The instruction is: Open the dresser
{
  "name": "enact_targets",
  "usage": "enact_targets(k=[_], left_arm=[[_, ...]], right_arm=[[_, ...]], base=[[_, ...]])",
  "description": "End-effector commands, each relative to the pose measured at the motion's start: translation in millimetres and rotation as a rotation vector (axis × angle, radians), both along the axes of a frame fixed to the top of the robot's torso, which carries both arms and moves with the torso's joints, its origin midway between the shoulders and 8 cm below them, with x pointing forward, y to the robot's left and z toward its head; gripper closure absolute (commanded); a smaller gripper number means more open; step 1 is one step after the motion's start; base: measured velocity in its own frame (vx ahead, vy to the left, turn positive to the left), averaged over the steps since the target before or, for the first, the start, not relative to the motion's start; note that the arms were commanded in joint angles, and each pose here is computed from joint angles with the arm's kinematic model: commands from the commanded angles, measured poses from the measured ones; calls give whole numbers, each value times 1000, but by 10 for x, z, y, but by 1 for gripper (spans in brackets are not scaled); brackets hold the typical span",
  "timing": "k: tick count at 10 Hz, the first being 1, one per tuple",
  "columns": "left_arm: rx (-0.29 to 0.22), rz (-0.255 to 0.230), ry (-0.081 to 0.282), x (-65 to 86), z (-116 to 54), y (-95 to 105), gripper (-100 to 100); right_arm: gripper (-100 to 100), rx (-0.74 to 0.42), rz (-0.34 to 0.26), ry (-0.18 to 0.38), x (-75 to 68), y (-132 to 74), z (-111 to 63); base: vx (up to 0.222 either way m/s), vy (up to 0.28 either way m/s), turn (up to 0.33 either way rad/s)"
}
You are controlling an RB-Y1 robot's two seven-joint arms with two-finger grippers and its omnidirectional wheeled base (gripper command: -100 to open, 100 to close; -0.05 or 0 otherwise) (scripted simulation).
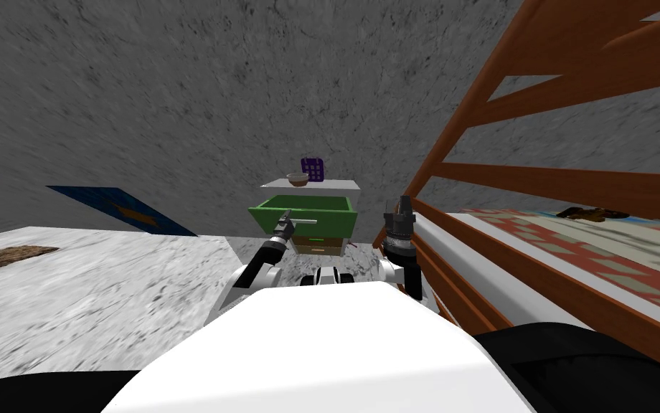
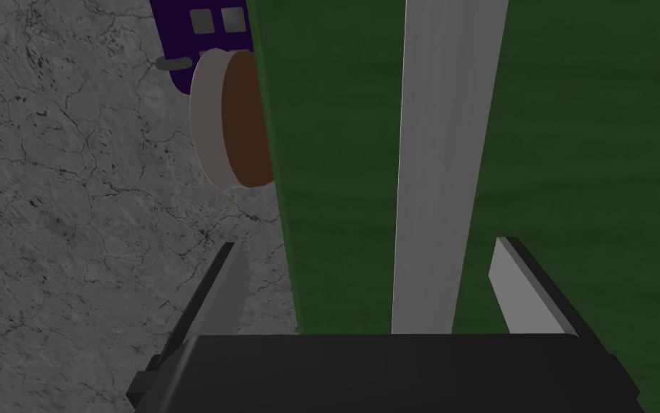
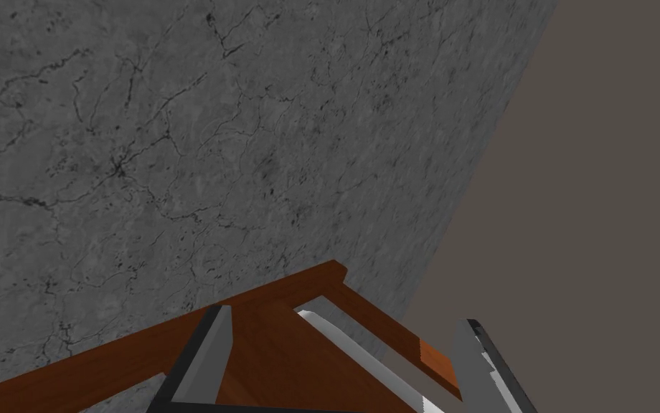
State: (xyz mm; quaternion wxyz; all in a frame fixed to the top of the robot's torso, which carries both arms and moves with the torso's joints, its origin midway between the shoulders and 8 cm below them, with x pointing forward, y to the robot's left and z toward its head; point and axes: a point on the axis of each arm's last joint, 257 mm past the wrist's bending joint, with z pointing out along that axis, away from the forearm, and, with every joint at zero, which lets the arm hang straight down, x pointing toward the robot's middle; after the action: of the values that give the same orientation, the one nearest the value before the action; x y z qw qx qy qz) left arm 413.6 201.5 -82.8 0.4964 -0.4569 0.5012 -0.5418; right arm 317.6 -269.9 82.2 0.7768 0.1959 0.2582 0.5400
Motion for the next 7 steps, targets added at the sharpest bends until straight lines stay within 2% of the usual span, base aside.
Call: enact_targets(k=[1, 6, 7], left_arm=[[0, 0, 1, -52, 139, -5, -100], [-1, -1, 1, -190, 407, -13, -100], [0, 0, 24, -162, 286, -1, -100]], right_arm=[[0, 0, 0, 0, 0, 0, 0], [0, 0, 0, 0, 0, 0, 0], [0, 0, 0, 0, 0, 0, 0]], base=[[58, -2, -1], [24, -2, -1], [15, -1, -2]])
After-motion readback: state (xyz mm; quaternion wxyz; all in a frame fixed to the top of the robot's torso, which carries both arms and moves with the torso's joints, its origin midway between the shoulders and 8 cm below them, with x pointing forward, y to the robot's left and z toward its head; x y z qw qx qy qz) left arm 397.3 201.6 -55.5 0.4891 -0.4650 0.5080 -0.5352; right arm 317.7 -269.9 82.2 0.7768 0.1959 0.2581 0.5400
